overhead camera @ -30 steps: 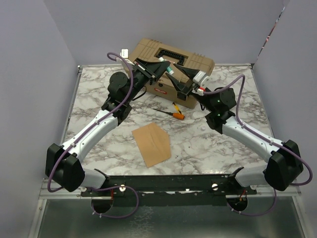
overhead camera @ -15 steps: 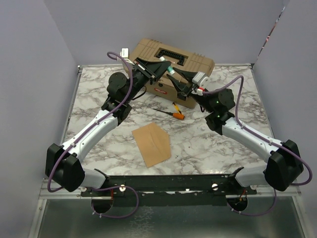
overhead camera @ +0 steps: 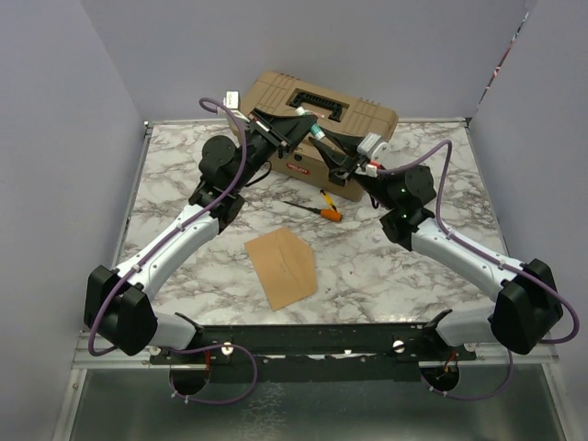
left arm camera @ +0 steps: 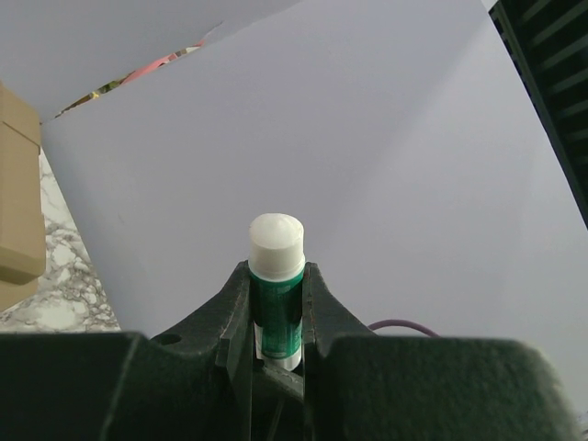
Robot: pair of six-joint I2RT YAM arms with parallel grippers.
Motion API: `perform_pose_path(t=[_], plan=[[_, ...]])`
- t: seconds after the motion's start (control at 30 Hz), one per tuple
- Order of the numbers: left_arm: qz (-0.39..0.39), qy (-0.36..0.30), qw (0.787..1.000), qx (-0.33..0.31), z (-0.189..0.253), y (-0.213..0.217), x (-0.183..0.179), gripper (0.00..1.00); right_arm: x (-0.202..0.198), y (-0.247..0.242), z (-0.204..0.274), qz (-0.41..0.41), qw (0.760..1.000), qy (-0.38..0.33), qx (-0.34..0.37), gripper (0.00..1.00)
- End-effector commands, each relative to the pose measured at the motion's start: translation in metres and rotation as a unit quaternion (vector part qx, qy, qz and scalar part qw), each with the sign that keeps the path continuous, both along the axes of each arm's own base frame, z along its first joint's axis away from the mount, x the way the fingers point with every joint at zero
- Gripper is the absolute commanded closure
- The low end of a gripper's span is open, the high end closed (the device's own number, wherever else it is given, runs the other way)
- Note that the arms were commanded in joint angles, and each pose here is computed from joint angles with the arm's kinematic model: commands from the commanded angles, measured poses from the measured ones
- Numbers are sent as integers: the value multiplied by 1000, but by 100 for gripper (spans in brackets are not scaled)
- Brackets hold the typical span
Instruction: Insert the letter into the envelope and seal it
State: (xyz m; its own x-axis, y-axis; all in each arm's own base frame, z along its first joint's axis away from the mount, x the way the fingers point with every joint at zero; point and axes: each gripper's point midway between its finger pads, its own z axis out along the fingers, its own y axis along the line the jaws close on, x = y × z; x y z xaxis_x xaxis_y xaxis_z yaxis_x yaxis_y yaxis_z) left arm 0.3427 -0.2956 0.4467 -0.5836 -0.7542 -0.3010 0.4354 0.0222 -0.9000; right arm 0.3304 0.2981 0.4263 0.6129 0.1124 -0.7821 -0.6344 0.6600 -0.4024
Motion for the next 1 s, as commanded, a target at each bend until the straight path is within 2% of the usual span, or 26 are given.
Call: perform_pose_path(t=[0.0, 0.03, 0.07, 0.2, 0.3, 0.37, 0.43, 0.53, 0.63, 0.73, 0.83, 0.97], plan=[[-14, -23, 1000, -6, 12, 1, -13, 100, -1, -11, 11, -14, 999, 2, 29, 89], [-15, -24, 1000, -7, 13, 1, -13, 100, -2, -11, 12, -10, 999, 11, 34, 97], [-14, -31, 999, -8, 15, 1, -14, 100, -5, -12, 15, -2, 999, 23, 43, 99], [-4, -87, 996, -8, 29, 7, -22, 100, -13, -13, 30, 45, 985, 130, 107, 100], [9, -144, 989, -1, 39, 11, -30, 100, -29, -14, 54, 106, 958, 198, 180, 99], [16, -174, 985, 3, 42, 12, -33, 100, -34, -16, 66, 143, 924, 261, 240, 100], [17, -214, 977, 3, 46, 13, -40, 100, -35, -18, 70, 189, 863, 344, 317, 99], [-19, -272, 962, -20, 58, 15, -58, 100, -34, -29, 78, 200, 813, 397, 375, 100], [-36, -252, 965, -70, 73, 28, -60, 100, -42, -26, 97, 215, 818, 399, 354, 100], [-55, -281, 956, -61, 81, 26, -70, 100, -40, -29, 96, 218, 802, 416, 368, 100], [-65, -309, 948, -39, 79, 24, -81, 100, -38, -27, 88, 230, 773, 450, 384, 100], [-87, -352, 932, -9, 80, 20, -97, 100, -35, -17, 72, 252, 716, 520, 392, 100]])
